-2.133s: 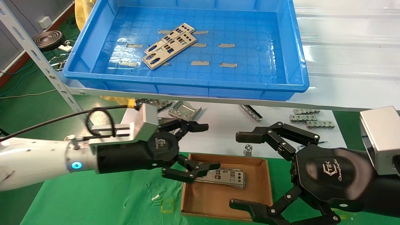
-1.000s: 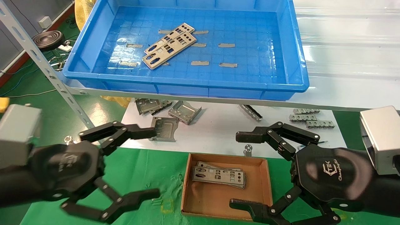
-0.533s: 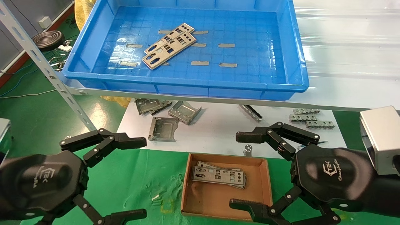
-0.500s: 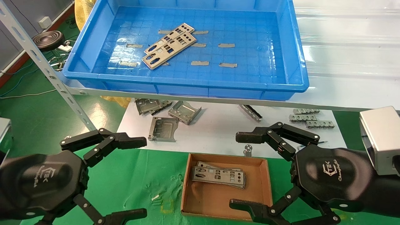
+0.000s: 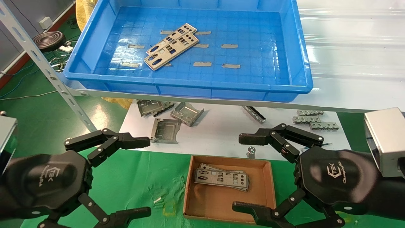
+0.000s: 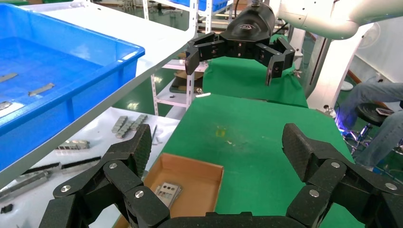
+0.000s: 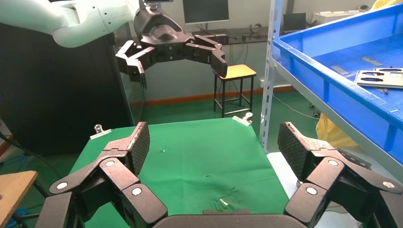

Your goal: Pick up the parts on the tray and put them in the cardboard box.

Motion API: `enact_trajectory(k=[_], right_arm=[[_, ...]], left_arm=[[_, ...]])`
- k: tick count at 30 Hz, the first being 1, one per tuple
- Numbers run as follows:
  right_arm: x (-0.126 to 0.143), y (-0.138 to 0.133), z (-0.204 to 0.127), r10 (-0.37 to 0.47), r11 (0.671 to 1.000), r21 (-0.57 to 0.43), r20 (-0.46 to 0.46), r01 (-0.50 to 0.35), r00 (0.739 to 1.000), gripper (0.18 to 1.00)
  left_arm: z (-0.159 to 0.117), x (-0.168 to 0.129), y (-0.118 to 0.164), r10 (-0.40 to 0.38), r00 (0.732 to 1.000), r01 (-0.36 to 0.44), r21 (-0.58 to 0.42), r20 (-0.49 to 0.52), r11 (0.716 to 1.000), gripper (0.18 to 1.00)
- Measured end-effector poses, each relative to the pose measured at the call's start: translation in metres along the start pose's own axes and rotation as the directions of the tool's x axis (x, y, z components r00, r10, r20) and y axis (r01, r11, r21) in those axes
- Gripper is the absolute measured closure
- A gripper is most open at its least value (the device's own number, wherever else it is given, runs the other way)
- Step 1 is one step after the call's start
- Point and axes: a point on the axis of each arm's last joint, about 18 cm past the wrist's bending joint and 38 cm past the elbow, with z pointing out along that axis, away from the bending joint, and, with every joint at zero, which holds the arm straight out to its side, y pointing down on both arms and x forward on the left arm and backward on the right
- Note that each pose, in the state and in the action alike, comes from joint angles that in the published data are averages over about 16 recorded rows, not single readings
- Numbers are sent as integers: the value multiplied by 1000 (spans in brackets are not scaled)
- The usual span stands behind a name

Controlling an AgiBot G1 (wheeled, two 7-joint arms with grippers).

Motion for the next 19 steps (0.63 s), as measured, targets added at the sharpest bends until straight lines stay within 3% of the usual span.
enact_trajectory(k=[19], right_arm=[[0,0,0,0,1000,0,0,0,1000,178]], left_arm=[[1,-1,1,-2,1000,2,1,2,1000,184]])
